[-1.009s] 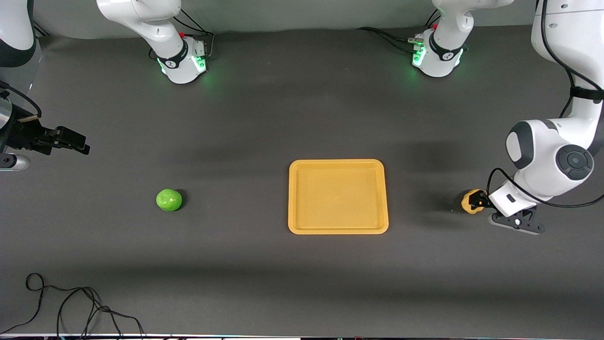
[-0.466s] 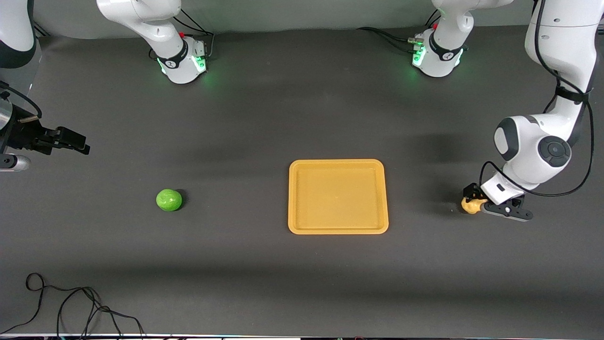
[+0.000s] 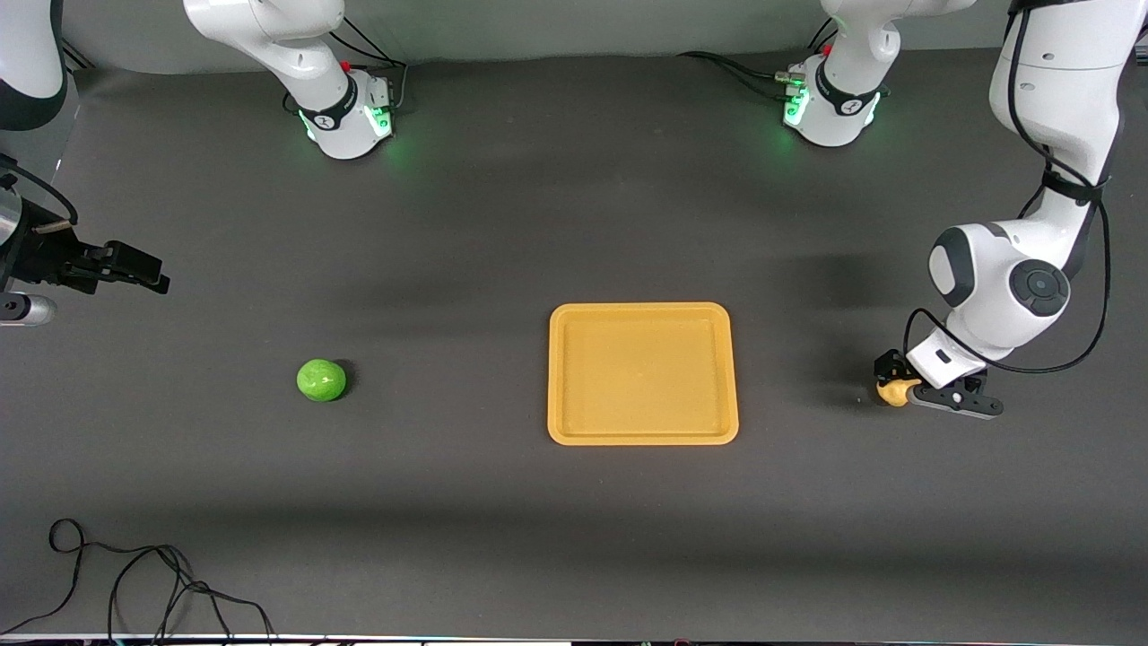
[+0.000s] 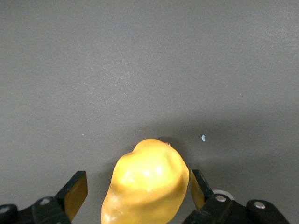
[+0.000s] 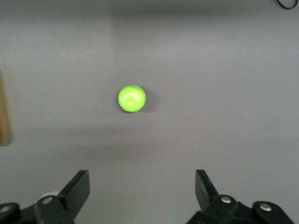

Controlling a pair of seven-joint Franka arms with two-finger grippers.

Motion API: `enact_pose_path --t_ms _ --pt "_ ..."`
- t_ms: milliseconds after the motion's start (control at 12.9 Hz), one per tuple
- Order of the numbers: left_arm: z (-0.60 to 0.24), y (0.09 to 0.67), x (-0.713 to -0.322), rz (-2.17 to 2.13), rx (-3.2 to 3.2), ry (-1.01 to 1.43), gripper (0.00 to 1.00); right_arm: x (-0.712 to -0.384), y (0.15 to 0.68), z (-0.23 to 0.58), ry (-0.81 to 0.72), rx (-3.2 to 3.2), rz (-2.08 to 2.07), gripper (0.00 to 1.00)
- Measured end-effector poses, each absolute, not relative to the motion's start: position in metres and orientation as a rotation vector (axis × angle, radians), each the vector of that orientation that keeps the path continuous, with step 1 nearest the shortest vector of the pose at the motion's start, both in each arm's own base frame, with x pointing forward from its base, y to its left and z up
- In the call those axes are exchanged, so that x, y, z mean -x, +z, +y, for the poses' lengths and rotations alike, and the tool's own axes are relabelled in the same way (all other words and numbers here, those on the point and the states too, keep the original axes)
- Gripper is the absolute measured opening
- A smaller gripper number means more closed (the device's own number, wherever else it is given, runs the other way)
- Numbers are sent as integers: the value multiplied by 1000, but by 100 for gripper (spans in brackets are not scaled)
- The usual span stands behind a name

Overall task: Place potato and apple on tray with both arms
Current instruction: 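Lower the left gripper over the potato and close on it, then carry the potato with the left gripper onto the yellow tray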

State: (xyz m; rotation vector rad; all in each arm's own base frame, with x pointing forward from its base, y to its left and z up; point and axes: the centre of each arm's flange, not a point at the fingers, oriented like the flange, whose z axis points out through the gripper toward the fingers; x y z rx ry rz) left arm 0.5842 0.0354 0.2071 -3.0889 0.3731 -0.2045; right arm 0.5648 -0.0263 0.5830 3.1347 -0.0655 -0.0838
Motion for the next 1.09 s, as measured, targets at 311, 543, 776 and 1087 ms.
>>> enact_pose_path --t_ms 311,543,776,1087 --pt "35 199 -584 331 3109 -213 73 -565 583 -26 -84 -3135 -66 100" --pt "35 199 -584 328 3110 -218 69 -565 583 -26 -84 -3135 -66 100" --pt "23 200 -585 279 3131 -218 69 -565 583 -26 -85 -3135 -66 100" --pt "-84 232 -585 119 3219 -124 69 -565 582 -26 -85 -3135 -66 100"
